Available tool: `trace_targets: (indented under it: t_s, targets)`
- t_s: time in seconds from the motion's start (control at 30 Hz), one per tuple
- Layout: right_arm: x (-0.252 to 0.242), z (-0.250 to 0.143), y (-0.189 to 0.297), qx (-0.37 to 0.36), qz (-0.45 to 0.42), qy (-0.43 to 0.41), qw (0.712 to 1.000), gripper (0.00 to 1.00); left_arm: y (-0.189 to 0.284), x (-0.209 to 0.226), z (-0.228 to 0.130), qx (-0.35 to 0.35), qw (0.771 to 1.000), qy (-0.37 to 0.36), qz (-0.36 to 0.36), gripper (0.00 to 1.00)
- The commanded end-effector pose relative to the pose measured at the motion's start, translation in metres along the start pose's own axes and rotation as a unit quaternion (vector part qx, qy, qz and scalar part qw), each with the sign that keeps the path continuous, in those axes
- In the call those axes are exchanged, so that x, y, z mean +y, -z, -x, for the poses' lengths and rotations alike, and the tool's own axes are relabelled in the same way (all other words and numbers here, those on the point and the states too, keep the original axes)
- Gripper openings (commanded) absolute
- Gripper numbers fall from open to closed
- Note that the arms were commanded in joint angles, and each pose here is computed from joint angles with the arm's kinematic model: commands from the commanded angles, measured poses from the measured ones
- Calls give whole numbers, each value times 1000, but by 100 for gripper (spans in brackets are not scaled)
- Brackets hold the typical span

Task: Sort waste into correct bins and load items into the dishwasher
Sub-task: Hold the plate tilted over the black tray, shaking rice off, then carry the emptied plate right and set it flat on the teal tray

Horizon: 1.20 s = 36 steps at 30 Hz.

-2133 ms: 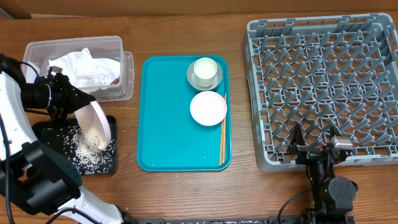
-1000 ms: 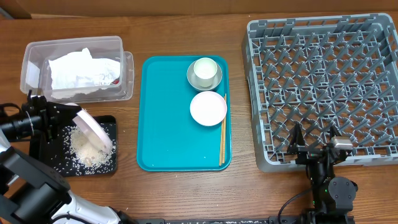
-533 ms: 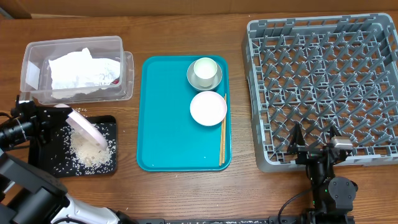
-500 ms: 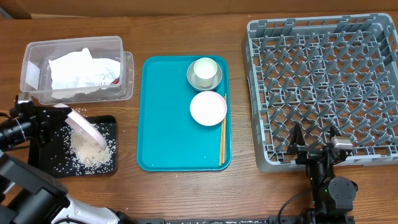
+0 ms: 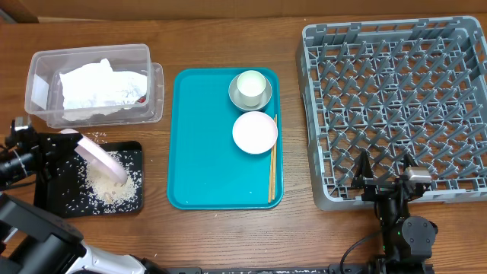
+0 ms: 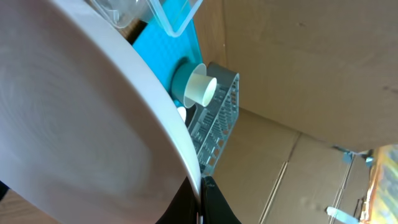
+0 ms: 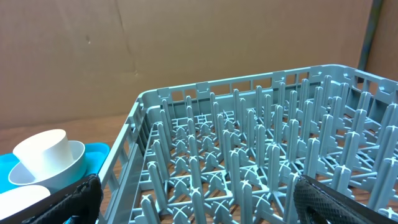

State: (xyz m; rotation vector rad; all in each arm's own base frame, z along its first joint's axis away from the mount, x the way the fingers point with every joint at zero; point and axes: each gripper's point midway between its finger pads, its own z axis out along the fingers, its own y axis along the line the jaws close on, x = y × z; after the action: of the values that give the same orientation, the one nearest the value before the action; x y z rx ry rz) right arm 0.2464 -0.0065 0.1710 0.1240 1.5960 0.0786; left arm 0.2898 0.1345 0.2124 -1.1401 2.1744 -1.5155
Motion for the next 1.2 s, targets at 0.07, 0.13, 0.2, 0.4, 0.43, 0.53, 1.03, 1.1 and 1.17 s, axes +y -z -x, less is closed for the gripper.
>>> trace_targets:
  t_s: [0.07, 0.13, 0.2, 0.4, 0.43, 0.53, 1.03, 1.1, 1.17]
  targets:
    - [0, -1, 0, -3, 1, 1, 1000, 100, 5, -9, -7, -13, 999, -32, -7, 4]
    - [0, -1, 0, -3, 1, 1, 1000, 100, 5, -11, -4, -19, 999, -39, -13, 4]
    - [0, -1, 0, -3, 1, 1, 1000, 100, 5, -11, -7, -13, 999, -31, -14, 4]
    - [0, -1, 0, -3, 1, 1, 1000, 100, 4, -9, -8, -12, 999, -33, -10, 4]
    - [0, -1, 0, -3, 1, 1, 1000, 100, 4, -9, -8, -11, 999, -33, -8, 5]
    - [0, -1, 0, -3, 1, 1, 1000, 100, -1, -8, -12, 0, 999, -32, 3, 4]
    - [0, -1, 0, -3, 1, 1, 1000, 100, -44, -36, -109, 75, 988, -120, 64, 4]
    - [0, -1, 0, -3, 1, 1, 1000, 100, -51, -38, -127, 93, 983, -139, 70, 4]
    - [0, -1, 0, -3, 1, 1, 1000, 100, -59, -42, -144, 113, 979, -155, 71, 4]
